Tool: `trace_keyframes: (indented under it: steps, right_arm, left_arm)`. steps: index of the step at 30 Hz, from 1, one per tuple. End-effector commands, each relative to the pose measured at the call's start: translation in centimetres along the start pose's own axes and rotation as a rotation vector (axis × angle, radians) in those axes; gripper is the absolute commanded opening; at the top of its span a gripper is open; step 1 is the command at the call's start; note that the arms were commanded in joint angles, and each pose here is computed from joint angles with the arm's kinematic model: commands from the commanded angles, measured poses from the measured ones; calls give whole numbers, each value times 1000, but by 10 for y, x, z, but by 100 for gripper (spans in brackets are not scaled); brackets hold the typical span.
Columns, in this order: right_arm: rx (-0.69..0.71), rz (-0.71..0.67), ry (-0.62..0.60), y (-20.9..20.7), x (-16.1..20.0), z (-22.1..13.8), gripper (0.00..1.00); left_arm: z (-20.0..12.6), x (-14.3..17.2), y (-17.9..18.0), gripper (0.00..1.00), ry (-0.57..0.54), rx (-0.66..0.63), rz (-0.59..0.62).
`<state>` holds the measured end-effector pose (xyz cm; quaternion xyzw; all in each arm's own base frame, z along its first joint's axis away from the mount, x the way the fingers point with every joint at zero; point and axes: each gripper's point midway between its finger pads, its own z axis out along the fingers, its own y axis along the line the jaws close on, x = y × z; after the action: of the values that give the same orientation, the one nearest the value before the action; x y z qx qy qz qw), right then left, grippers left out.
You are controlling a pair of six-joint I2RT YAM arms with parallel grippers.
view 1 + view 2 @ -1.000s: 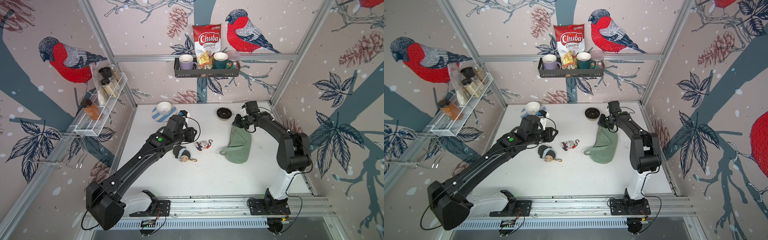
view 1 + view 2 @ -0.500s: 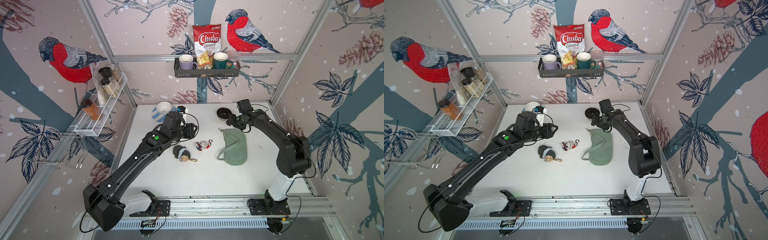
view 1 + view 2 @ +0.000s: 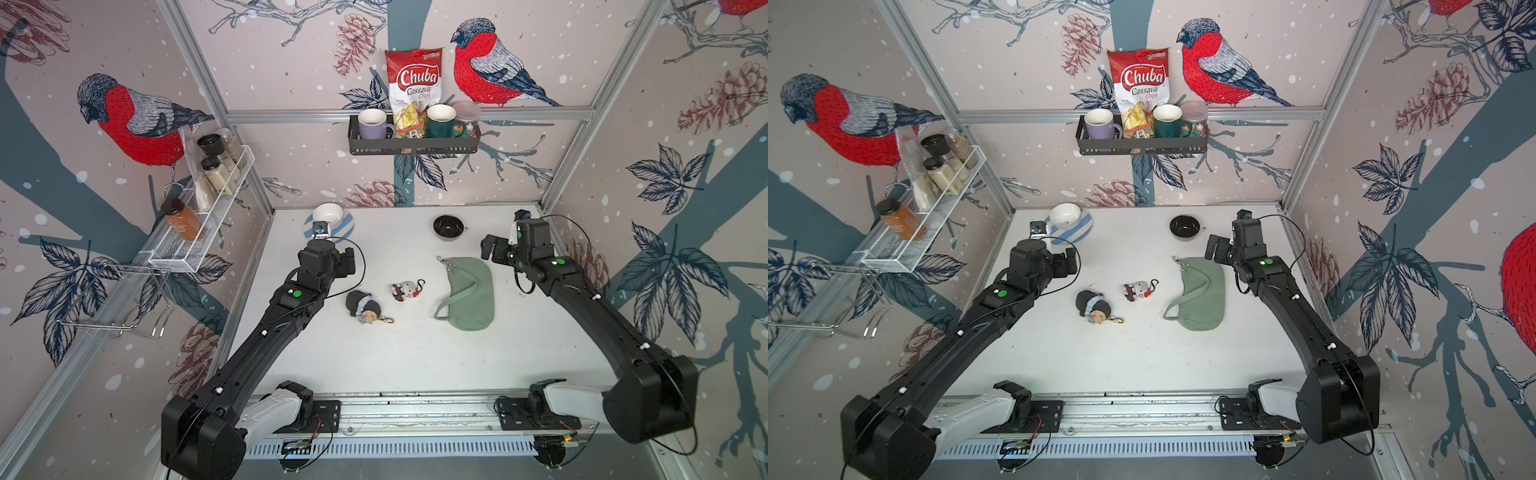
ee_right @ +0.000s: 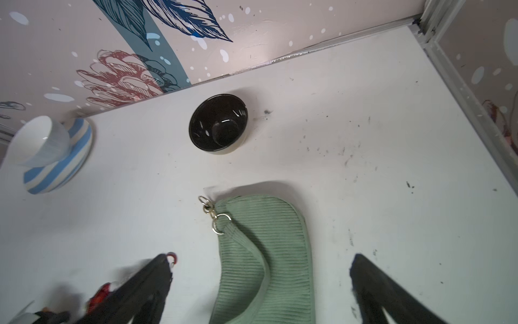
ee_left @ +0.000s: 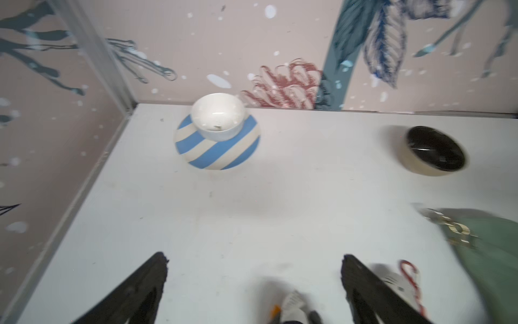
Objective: Remove the decoration from the bag
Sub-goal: Reset both arms
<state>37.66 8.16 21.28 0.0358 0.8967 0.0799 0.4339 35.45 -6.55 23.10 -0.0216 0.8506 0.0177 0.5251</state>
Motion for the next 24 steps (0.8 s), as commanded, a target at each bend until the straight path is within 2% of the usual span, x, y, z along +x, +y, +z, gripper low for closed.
trace_keyframes:
  steps: [1,4,6,8,11,14,19,23,24]
  right_arm:
    - [135,-72,-214,-29,-30,-9,98]
    - [198,-58,-296,-60,-16,-4,100]
    - [227,-34,-324,-79,-2,1,100]
    - [261,4,-341,-98,11,10,100]
    - [301,49,-347,-118,28,25,100]
    - [320,5,-323,-123,37,40,100]
    - [314,19,-319,-132,48,53,100]
    - [293,11,-367,-132,59,60,100]
    - [271,-4,-345,-128,63,65,100]
  left_arm:
    - [6,-17,42,96,-204,-240,65]
    - [12,8,77,96,-271,-441,99]
    - [18,28,89,96,-298,-477,90]
    - [22,46,102,96,-322,-499,21]
    - [34,60,101,96,-291,-491,49]
    - [45,71,99,96,-231,-439,55]
    - [53,93,98,96,-305,-407,35]
    - [56,97,90,96,-296,-348,51]
    - [58,97,88,96,-298,-342,56]
